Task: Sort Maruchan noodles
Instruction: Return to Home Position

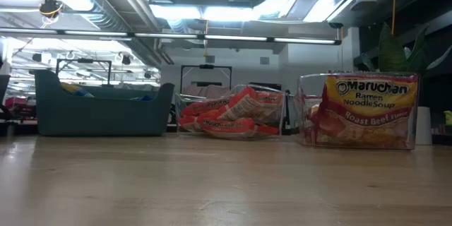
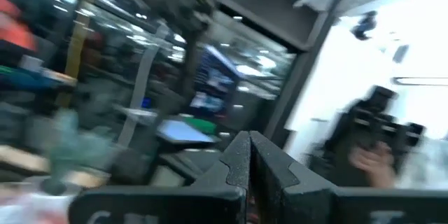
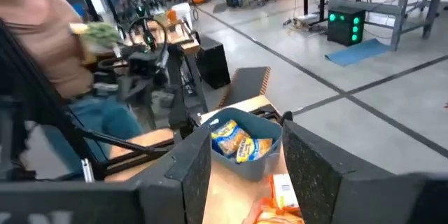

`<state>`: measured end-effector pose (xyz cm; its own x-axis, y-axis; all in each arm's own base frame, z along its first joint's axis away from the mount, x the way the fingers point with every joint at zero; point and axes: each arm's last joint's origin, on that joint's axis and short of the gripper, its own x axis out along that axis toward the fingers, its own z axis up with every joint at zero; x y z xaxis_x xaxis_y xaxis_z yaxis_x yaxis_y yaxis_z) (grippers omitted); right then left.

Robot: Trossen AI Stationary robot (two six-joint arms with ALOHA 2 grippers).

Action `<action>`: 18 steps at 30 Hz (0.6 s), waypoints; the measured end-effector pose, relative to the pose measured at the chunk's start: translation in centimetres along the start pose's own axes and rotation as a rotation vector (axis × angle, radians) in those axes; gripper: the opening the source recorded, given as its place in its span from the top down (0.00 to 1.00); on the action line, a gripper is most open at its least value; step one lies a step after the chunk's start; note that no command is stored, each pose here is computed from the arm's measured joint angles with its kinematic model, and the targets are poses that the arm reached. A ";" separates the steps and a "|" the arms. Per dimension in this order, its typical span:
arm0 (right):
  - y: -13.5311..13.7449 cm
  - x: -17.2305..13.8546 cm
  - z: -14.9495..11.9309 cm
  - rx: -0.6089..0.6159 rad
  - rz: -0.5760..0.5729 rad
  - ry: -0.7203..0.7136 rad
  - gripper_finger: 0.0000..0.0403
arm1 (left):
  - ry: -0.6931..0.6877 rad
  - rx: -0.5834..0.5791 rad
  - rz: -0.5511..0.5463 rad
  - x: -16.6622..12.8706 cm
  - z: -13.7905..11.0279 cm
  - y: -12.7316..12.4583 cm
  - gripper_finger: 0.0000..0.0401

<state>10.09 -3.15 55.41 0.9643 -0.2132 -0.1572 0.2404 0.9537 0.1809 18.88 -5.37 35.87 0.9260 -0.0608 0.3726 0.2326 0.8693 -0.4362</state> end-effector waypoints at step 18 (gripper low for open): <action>-3.2 0.5 -19.3 0.301 0.156 -0.389 0.60 | 0.089 0.115 0.395 -7.2 2.6 1.9 1.00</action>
<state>7.63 -2.25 36.02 0.9476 -0.1914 0.2558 0.0570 0.8890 0.4543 11.90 -2.00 34.49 0.9606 0.2503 0.1209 -0.1752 0.8830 -0.4355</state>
